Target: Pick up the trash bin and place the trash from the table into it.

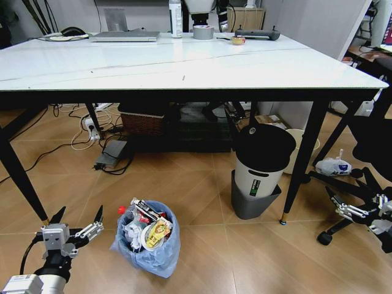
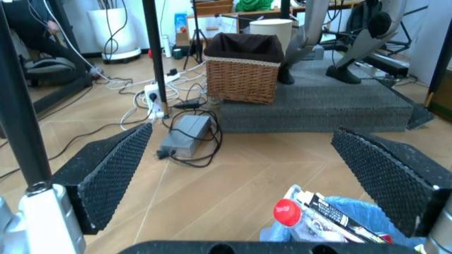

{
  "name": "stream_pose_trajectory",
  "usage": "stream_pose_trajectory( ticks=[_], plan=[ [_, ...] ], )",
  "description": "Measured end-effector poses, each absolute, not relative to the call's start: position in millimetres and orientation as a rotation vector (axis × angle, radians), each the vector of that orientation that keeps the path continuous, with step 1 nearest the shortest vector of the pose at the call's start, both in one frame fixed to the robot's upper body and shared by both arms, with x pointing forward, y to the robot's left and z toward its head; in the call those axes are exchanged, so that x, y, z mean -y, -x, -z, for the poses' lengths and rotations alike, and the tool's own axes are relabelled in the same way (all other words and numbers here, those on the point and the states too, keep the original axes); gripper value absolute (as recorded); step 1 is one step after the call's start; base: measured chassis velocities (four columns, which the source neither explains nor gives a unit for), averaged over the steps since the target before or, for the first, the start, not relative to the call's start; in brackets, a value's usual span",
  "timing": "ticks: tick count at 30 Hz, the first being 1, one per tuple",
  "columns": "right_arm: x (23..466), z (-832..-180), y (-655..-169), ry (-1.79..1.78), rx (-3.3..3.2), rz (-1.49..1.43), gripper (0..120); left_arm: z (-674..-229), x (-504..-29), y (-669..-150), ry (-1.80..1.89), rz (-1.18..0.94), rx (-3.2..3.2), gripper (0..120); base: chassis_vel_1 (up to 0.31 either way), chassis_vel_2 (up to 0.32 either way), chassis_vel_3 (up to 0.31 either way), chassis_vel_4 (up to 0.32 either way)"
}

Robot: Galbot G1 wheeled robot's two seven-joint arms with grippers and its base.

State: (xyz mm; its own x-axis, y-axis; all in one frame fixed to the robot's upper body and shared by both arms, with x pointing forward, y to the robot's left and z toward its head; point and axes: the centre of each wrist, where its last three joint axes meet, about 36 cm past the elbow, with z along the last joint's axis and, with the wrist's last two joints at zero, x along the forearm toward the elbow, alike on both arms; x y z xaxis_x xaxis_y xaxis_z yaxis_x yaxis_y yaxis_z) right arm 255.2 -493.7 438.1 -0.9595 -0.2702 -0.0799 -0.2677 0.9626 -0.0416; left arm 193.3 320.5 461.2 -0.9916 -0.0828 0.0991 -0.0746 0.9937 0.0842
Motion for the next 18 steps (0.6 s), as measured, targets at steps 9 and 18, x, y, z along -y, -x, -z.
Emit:
stream_pose_trajectory(
  ticks=[9, 18],
  plan=[
    [493.7, -438.1, -255.3, 0.416, -3.028, 0.047, 100, -460.8, -320.8, -193.3, -0.124, 0.119, 3.032, 100, 0.0, 0.0, 0.0, 0.0],
    [493.7, -438.1, -255.2, 0.416, -3.028, 0.047, 100, -460.5, -320.8, -193.4, -0.125, 0.117, 3.031, 100, 0.0, 0.0, 0.0, 0.0]
  ],
)
